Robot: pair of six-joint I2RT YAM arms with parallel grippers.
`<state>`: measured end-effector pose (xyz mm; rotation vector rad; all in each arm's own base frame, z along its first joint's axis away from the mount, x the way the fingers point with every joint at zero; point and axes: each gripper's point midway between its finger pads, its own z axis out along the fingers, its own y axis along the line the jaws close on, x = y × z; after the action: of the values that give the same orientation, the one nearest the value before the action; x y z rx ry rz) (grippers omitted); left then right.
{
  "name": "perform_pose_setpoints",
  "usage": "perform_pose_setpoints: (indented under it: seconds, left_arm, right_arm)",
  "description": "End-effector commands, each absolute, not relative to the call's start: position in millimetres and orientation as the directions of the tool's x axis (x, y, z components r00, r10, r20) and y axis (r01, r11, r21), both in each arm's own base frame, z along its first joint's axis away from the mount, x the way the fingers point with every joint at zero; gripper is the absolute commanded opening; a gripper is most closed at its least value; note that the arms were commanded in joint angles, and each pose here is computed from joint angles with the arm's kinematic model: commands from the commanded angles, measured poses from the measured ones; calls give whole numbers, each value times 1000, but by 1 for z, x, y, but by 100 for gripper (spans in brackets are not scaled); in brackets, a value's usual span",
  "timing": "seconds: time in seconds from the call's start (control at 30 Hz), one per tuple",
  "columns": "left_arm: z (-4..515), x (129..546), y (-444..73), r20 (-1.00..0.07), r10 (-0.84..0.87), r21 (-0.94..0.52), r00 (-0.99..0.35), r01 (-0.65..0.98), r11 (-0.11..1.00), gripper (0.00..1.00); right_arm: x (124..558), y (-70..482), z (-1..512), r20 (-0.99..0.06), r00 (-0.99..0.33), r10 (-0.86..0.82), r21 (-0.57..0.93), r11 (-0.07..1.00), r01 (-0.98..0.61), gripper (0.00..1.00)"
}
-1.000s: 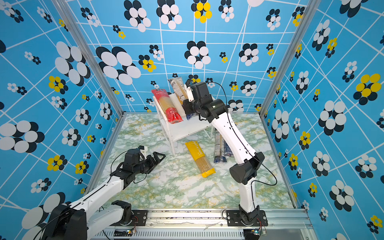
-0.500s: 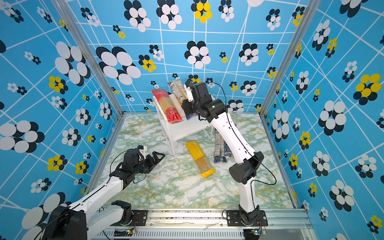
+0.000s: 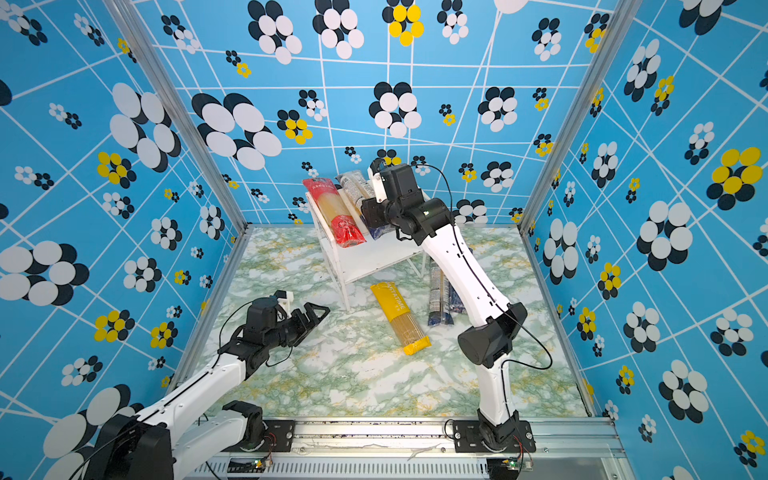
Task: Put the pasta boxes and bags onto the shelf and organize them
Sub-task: 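Open the right gripper and draw it back from the shelf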
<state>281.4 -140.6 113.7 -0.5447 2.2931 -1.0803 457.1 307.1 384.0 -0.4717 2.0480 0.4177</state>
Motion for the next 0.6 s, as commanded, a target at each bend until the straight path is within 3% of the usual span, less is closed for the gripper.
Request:
perform_pose_setpoints:
  seconds: [0.0,0.57]
  left_arm:
    - [113,280,-141,-301,-549,-791,-780,-117,601,99]
    - [116,281,-141,-300,-547,-793,-781,-114,599,99]
  right_arm:
    - [460,311,382,-874,-455,-174,93,857,-507,61]
    - [430,274,458,-922,-318,-221,-38,868,-495,79]
